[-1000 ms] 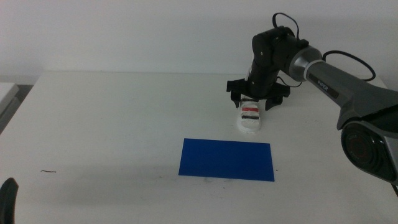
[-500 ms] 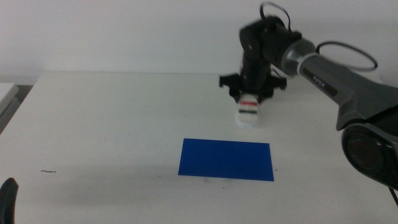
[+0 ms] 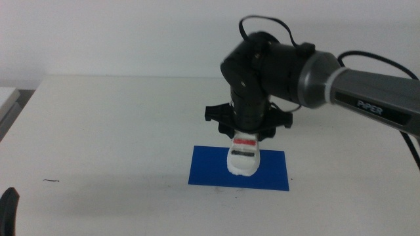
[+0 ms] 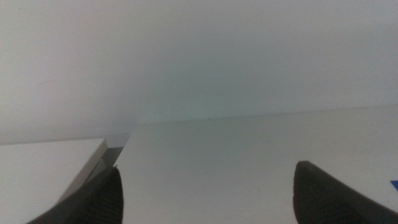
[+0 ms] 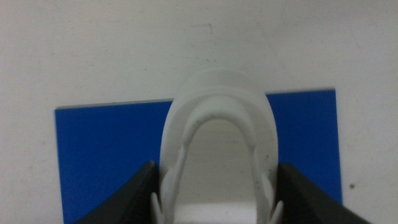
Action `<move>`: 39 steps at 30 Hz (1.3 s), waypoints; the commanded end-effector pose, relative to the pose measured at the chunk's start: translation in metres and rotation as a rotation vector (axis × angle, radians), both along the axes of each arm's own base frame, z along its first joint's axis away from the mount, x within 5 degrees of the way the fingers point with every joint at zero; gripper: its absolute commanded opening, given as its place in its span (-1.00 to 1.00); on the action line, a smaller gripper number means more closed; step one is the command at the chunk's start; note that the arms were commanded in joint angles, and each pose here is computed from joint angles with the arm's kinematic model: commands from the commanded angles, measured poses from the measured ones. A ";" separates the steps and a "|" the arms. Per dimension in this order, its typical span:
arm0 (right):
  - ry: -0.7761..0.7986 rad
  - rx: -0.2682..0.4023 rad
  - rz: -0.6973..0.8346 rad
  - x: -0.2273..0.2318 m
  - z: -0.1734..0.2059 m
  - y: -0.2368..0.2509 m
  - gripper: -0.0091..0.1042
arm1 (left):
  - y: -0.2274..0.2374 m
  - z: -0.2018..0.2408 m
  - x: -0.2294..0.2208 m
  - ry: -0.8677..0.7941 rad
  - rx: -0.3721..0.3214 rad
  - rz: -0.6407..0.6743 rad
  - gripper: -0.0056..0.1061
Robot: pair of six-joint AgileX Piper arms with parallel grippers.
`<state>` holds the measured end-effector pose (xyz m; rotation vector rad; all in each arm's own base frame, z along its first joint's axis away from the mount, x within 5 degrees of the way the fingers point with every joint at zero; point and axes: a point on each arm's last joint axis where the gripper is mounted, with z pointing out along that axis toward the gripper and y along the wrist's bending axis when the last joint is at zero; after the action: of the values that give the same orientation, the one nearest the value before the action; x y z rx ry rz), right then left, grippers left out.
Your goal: Use one arm to grab the shoe from the table and place it on the mat.
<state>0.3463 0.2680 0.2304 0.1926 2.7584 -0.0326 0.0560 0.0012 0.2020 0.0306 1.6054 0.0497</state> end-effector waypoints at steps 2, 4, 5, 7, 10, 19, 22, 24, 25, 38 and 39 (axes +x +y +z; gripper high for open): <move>-0.031 0.016 -0.054 -0.002 -0.003 -0.005 -0.60 | 0.000 0.001 0.000 -0.007 -0.005 -0.002 0.78; -0.017 0.022 -0.060 -0.003 -0.003 -0.004 -0.60 | 0.000 0.001 0.000 -0.007 -0.005 -0.002 0.78; -0.015 0.037 -0.061 -0.004 -0.003 -0.003 -0.60 | 0.000 0.001 0.000 -0.007 -0.005 -0.002 0.78; -0.011 0.043 -0.062 -0.004 -0.003 -0.002 -0.60 | 0.000 0.001 0.000 -0.007 -0.005 -0.002 0.78; -0.010 0.041 -0.060 -0.004 -0.004 -0.002 -0.60 | 0.000 0.001 0.000 -0.007 -0.005 -0.002 0.78; 0.000 0.154 -0.291 -0.005 -0.005 0.000 -0.60 | 0.000 0.001 0.000 -0.007 -0.005 -0.002 0.78; -0.010 0.275 -0.629 -0.006 -0.005 -0.001 -0.60 | 0.000 0.001 0.000 -0.007 -0.005 -0.002 0.78; -0.014 0.345 -0.912 -0.007 -0.005 -0.003 -0.60 | 0.000 0.001 0.000 -0.007 -0.005 -0.002 0.78; -0.014 0.375 -1.049 -0.009 -0.006 -0.004 -0.60 | 0.000 0.001 0.000 -0.007 -0.005 -0.002 0.78; 0.143 0.451 -1.271 0.009 -0.029 -0.018 -0.61 | 0.000 0.001 0.000 -0.007 -0.005 -0.002 0.78; 0.163 0.454 -1.286 0.010 -0.033 -0.018 -0.61 | 0.000 0.001 0.000 -0.007 -0.005 -0.002 0.78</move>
<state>0.3555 0.2529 0.2019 1.9680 2.2575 0.2631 0.0560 0.0012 0.2020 0.0306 1.6054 0.0497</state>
